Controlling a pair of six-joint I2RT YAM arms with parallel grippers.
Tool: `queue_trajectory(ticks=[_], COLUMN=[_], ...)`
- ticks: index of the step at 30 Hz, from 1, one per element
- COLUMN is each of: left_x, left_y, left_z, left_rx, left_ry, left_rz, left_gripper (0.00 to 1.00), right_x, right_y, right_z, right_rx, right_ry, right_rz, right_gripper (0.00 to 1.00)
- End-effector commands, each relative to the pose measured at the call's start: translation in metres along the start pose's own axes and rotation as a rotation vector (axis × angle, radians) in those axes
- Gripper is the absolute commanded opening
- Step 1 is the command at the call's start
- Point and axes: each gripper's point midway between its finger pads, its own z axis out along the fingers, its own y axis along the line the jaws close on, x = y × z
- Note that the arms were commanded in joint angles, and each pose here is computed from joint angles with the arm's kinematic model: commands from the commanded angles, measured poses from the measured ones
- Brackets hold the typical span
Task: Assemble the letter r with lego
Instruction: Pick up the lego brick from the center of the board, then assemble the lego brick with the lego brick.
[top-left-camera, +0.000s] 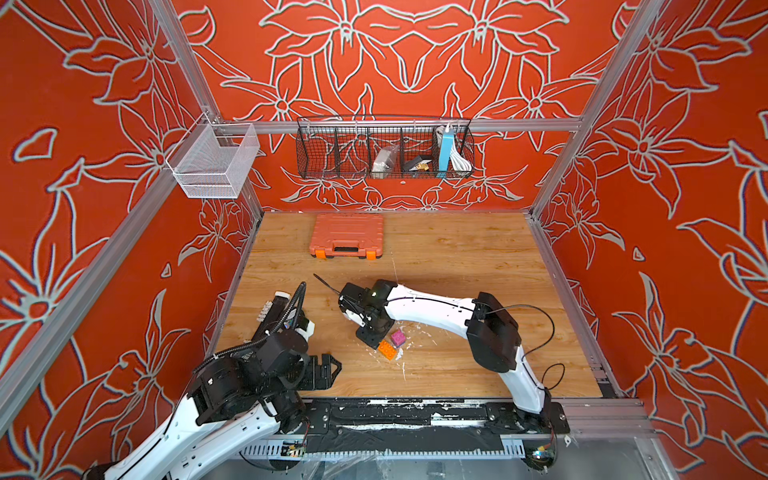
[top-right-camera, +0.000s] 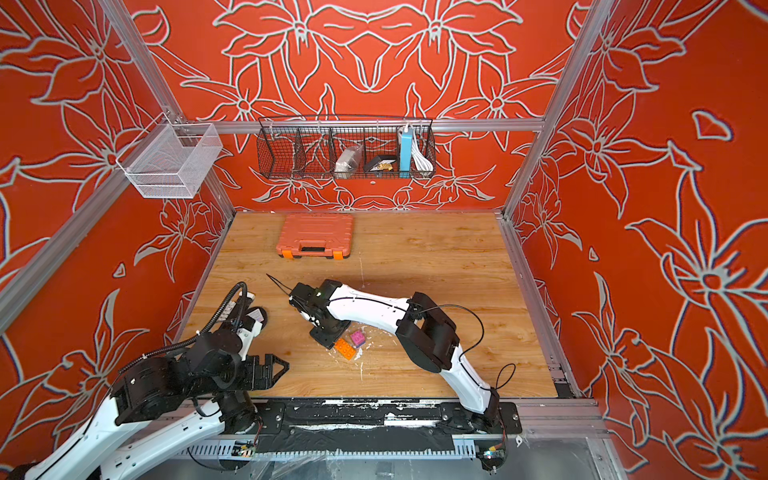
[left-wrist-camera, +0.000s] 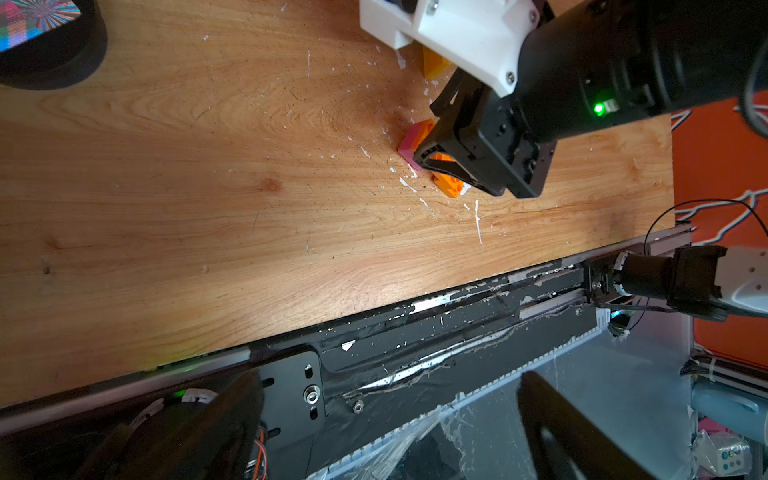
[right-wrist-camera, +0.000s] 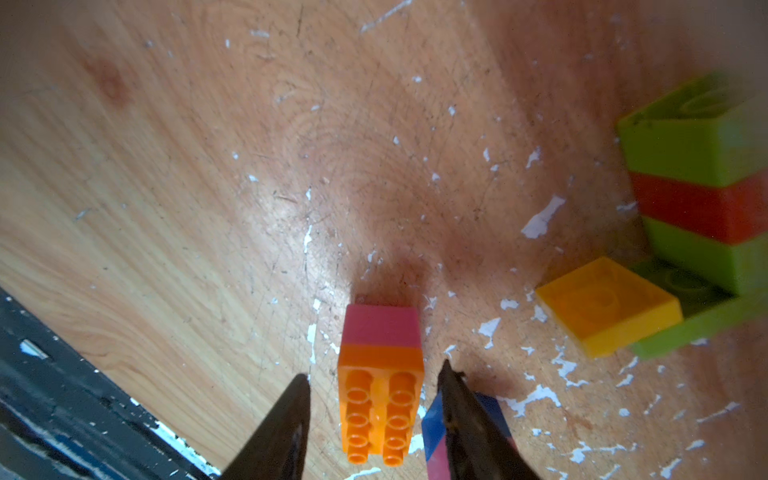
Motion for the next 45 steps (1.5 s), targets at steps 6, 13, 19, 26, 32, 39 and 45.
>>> queue_trajectory(ticks=[6, 13, 19, 26, 32, 39, 45], left_x=[0.001, 0.001, 0.001, 0.0, -0.001, -0.011, -0.019], left_y=[0.005, 0.004, 0.004, 0.002, 0.003, -0.007, -0.019], left_z=[0.0, 0.0, 0.0, -0.001, -0.002, -0.006, -0.004], left_rx=[-0.008, -0.007, -0.004, 0.004, -0.012, -0.027, -0.026], left_ry=[-0.005, -0.005, -0.007, -0.012, -0.007, -0.002, 0.013], left_rz=[-0.009, -0.007, -0.007, -0.001, 0.012, 0.078, 0.136], left_gripper=[0.96, 0.96, 0.96, 0.96, 0.96, 0.96, 0.95], right_x=[0.012, 0.012, 0.015, 0.016, 0.012, 0.04, 0.064], right_y=[0.0, 0.0, 0.002, 0.009, 0.007, -0.028, -0.046], right_z=[0.016, 0.019, 0.02, -0.005, -0.056, -0.101, -0.098], right_rx=[0.015, 0.013, 0.005, -0.032, -0.033, 0.162, 0.223], right_ry=[0.08, 0.079, 0.091, 0.086, -0.022, 0.054, 0.116], right_rz=[-0.02, -0.012, -0.003, 0.041, 0.083, 0.092, 0.153], right_gripper=[0.51, 0.48, 0.37, 0.0, 0.0, 0.0, 0.0])
